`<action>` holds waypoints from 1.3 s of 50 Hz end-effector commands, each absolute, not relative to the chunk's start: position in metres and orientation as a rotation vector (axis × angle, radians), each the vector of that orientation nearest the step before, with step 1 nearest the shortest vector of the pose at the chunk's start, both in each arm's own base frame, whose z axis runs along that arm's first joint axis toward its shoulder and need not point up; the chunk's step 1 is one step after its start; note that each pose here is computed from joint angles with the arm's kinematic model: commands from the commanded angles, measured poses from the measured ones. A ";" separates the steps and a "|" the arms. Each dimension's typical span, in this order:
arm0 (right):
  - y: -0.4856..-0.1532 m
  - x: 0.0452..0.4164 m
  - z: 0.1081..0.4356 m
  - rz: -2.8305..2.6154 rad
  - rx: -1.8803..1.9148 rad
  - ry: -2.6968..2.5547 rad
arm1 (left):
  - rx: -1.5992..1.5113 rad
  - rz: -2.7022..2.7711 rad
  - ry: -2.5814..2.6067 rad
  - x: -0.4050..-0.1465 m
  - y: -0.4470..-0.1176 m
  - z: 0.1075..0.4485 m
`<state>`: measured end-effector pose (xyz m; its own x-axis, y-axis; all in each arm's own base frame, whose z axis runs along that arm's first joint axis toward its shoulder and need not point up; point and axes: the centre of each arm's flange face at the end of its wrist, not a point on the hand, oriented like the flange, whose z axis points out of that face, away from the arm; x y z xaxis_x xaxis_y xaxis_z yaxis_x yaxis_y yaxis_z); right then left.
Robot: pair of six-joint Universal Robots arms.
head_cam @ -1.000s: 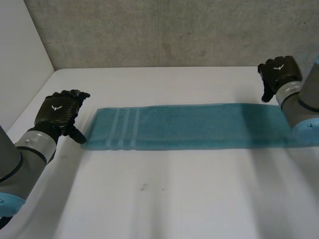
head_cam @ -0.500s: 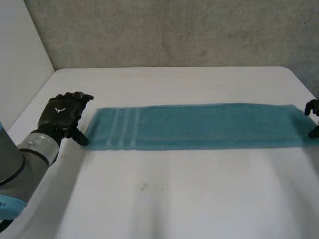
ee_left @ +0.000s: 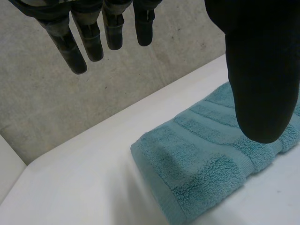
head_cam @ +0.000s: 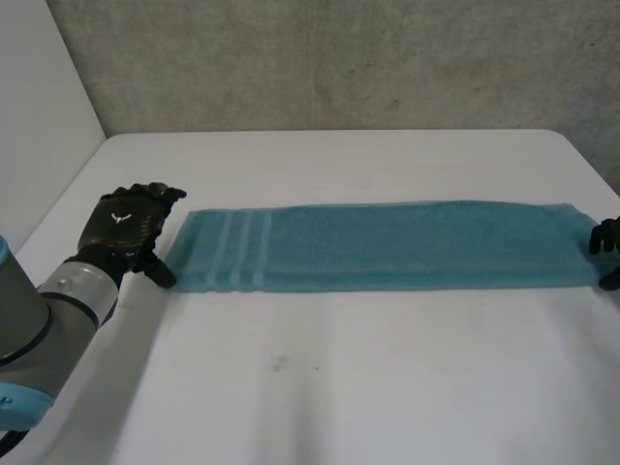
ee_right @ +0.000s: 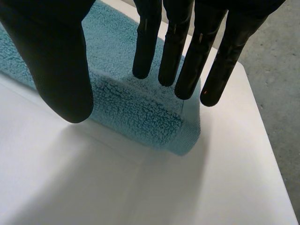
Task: Fold the laundry
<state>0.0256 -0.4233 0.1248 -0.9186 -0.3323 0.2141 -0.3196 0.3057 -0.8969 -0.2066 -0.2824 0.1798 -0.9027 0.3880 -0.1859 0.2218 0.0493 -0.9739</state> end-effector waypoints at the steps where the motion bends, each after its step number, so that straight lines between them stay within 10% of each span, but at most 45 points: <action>1: -0.426 0.025 0.119 -1.728 -0.632 2.532 | -0.640 1.979 -2.179 -0.207 -0.283 0.179; 29: -0.455 -0.004 0.157 -2.025 -0.513 2.744 | -0.635 1.990 -2.176 -0.206 -0.284 0.181; 45: -0.382 0.282 0.247 -2.167 -1.057 1.865 | -0.596 2.041 -2.178 -0.197 -0.293 0.188; 54: -0.282 0.416 0.199 -1.934 -1.296 1.522 | -0.589 2.057 -2.172 -0.195 -0.295 0.190; 65: -0.221 0.455 0.127 -1.696 -1.454 1.513 | -0.592 2.058 -2.170 -0.195 -0.295 0.190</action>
<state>0.4467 -0.2427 0.1573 -0.4076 -0.8142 0.4135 -0.2604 -0.3304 -0.9072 -0.1951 -0.2953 0.1902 -0.9211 0.3370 -0.1951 0.2127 0.0158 -0.9770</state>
